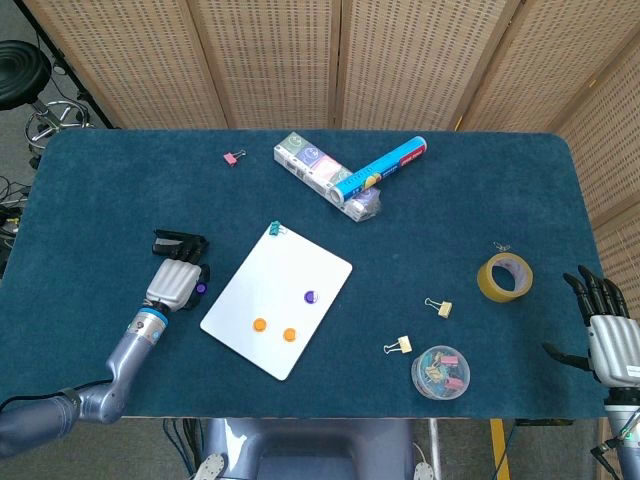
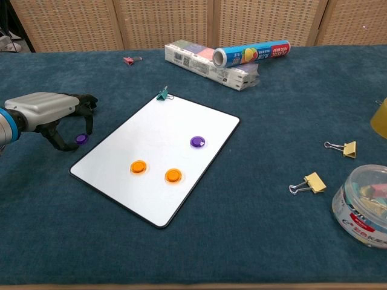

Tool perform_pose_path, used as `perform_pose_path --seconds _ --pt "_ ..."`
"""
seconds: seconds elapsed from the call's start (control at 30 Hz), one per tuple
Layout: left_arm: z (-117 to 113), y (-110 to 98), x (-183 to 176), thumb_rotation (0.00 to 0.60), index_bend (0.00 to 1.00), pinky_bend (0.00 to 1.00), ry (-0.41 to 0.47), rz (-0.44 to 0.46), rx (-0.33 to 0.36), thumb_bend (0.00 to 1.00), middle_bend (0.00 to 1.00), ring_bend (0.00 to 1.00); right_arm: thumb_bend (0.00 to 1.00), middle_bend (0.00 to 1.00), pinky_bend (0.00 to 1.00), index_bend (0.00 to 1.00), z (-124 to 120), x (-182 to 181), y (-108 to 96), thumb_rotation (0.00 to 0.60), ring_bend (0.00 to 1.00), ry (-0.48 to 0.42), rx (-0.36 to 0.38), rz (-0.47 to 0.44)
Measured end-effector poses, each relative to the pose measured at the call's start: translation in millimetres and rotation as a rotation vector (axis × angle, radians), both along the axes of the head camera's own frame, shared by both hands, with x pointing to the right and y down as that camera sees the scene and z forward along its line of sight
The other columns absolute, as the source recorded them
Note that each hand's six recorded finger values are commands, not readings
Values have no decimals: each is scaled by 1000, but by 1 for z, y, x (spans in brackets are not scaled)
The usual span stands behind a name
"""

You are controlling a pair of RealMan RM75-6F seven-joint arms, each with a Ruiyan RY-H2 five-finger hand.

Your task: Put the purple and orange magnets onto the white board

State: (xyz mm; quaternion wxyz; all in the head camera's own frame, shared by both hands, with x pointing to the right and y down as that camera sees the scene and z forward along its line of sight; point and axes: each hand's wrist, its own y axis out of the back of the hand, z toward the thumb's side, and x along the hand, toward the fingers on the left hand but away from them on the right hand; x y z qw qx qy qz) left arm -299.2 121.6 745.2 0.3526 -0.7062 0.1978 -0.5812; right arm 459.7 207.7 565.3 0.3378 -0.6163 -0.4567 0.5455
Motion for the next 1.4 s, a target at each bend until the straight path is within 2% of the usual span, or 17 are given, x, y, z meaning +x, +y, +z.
perform_pose_path --seconds 0.23,0.53,0.83,1.17,1.4 --pt "3 2 3 600 449 0 3 2 -5 292 0 0 34 0 0 86 0 0 0 600 0 -4 -2 1" --pt "1 1 2 600 507 0 7 -1 5 300 0 0 34 0 0 86 -1 0 0 600 0 -12 -2 3" --pt "0 0 3 600 507 0 9 -6 7 304 0 0 34 0 0 86 0 1 0 600 0 -10 -5 5" --pt "-10 -5 5 600 508 0 29 -14 19 310 0 0 34 0 0 89 0 1 0 600 0 -11 -8 6" --pt "-20 -17 21 600 508 0 65 -10 33 310 0 0 34 0 0 96 0 0 1 600 0 -12 -10 5"
